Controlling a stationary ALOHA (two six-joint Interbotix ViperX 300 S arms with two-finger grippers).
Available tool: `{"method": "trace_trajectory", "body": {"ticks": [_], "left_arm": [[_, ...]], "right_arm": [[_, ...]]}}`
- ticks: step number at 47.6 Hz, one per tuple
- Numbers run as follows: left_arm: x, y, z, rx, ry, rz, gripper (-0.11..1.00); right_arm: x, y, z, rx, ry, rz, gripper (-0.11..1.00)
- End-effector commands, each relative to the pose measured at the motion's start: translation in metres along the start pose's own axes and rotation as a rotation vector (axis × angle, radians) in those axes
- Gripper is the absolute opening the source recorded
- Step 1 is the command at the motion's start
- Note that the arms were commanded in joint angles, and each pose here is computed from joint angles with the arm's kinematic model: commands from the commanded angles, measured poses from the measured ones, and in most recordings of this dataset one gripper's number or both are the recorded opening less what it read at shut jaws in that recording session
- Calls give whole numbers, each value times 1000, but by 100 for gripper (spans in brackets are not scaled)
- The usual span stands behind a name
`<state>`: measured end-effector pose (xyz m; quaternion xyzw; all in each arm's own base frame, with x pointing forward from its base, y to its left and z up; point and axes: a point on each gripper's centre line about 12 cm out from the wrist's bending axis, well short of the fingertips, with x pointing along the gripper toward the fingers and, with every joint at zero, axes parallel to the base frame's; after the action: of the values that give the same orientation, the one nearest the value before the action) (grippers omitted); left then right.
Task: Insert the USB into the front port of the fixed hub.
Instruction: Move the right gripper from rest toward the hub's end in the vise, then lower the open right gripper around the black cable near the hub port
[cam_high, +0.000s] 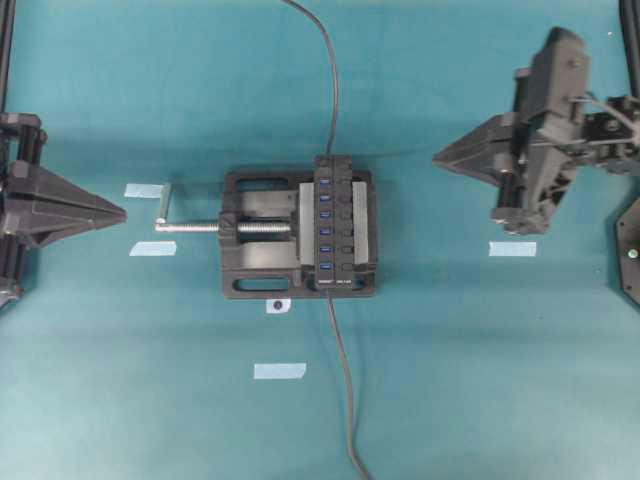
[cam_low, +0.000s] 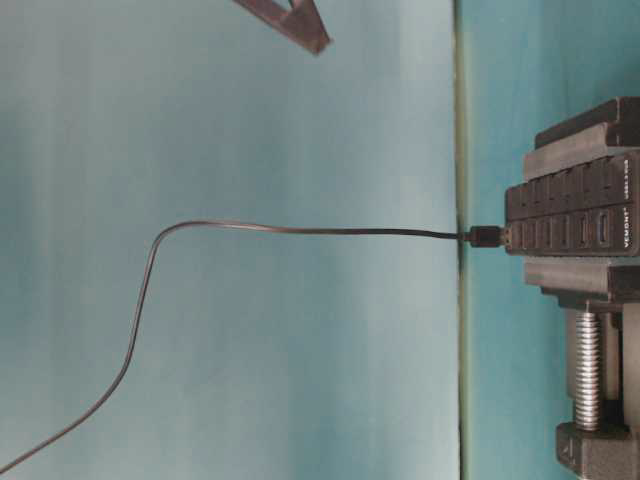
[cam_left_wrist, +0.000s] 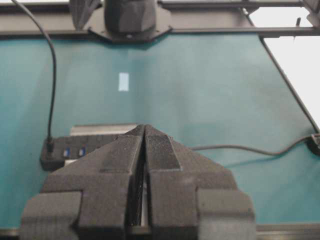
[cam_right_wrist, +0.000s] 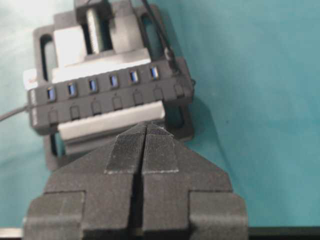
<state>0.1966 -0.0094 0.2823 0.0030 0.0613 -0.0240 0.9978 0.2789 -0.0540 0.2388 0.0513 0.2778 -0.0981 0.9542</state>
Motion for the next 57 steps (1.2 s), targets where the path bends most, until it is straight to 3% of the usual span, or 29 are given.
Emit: {"method": "trace_trajectory", "body": {"ticks": [1,30,57], "left_arm": [[1,-1,8,2,-21,-5,0],[-1,-1,7,-3,-23,-5,0],[-1,-1,5,-3,-23,-5,0]], "right_arm": [[6,-3,14,-10,-42,-9,-6],[78,-19,11,-24,5,-48,-6],[111,-20,9,-23,51,-47,-6]]}}
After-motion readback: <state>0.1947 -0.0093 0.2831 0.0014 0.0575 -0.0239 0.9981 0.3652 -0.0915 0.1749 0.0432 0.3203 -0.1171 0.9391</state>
